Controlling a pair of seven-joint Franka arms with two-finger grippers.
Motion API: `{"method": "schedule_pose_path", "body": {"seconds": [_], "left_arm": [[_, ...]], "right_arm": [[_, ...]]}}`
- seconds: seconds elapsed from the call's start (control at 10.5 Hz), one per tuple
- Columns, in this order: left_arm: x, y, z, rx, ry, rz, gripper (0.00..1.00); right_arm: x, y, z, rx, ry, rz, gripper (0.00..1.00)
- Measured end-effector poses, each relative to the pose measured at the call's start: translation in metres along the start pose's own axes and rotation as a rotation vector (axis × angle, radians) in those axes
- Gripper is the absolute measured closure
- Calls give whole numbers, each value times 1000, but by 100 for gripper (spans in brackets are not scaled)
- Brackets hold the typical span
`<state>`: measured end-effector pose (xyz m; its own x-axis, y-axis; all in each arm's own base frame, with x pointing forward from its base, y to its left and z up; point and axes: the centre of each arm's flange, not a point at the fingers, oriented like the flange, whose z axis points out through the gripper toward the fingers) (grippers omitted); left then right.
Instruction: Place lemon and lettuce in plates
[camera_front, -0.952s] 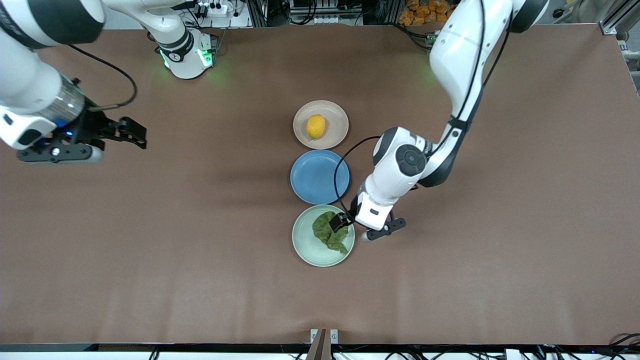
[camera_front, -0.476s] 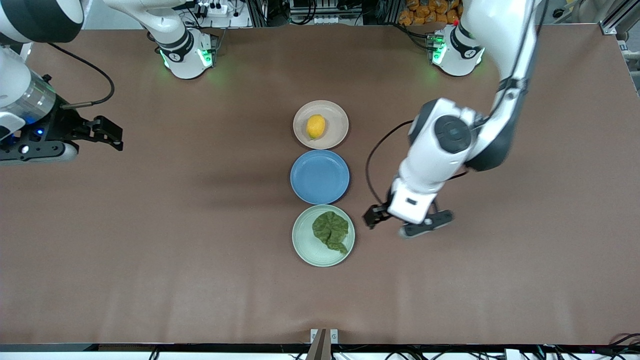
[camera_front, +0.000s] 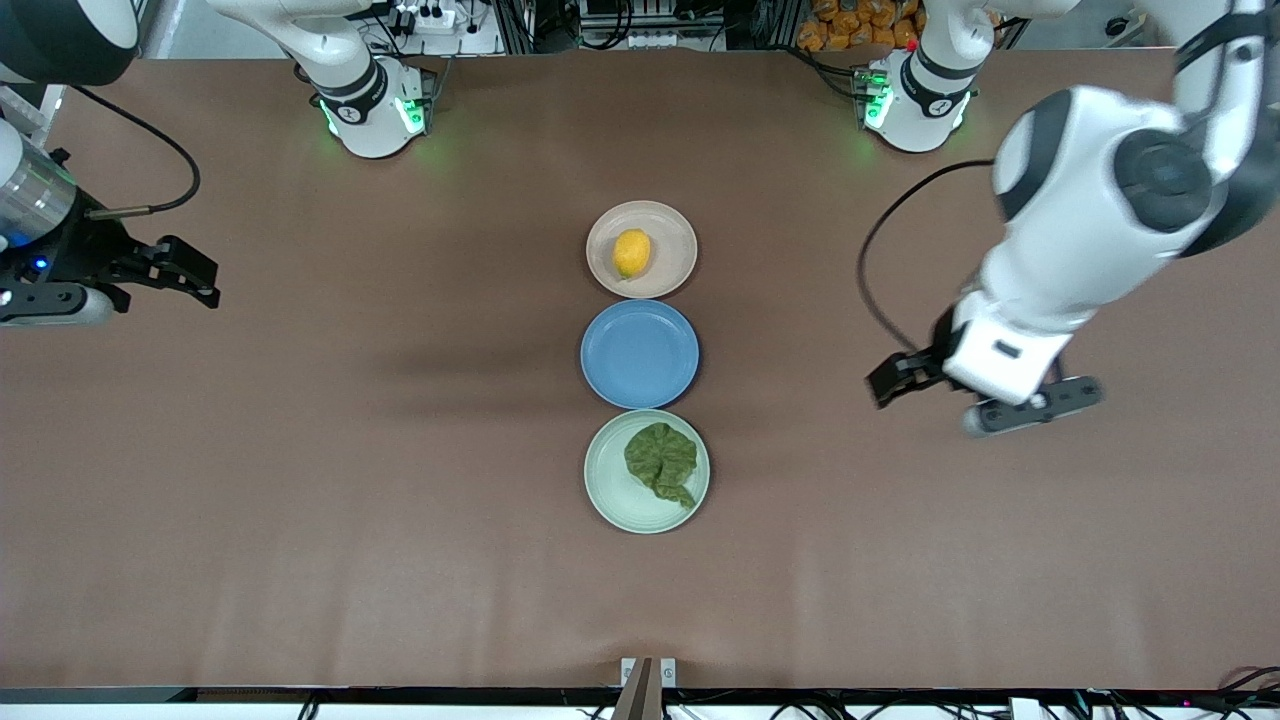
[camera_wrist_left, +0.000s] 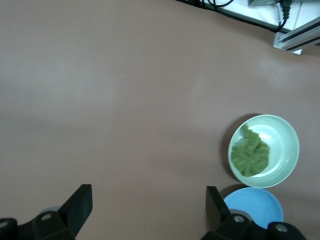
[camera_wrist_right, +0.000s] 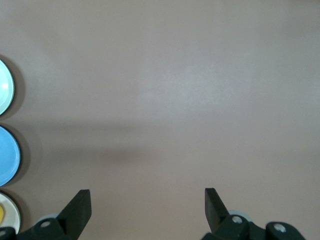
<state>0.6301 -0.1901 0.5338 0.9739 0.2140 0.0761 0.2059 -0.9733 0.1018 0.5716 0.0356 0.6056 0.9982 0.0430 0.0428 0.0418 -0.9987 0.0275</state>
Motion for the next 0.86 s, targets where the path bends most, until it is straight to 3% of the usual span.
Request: {"method": "schedule_pose_path", "body": {"seconds": [0.29, 0.86], "left_arm": [[7, -63, -38, 24, -36, 88, 0], [-29, -98, -95, 97, -68, 104, 0]], "right_arm": [[-1, 1, -3, 0, 6, 2, 0], [-2, 4, -2, 22, 4, 18, 0]]}}
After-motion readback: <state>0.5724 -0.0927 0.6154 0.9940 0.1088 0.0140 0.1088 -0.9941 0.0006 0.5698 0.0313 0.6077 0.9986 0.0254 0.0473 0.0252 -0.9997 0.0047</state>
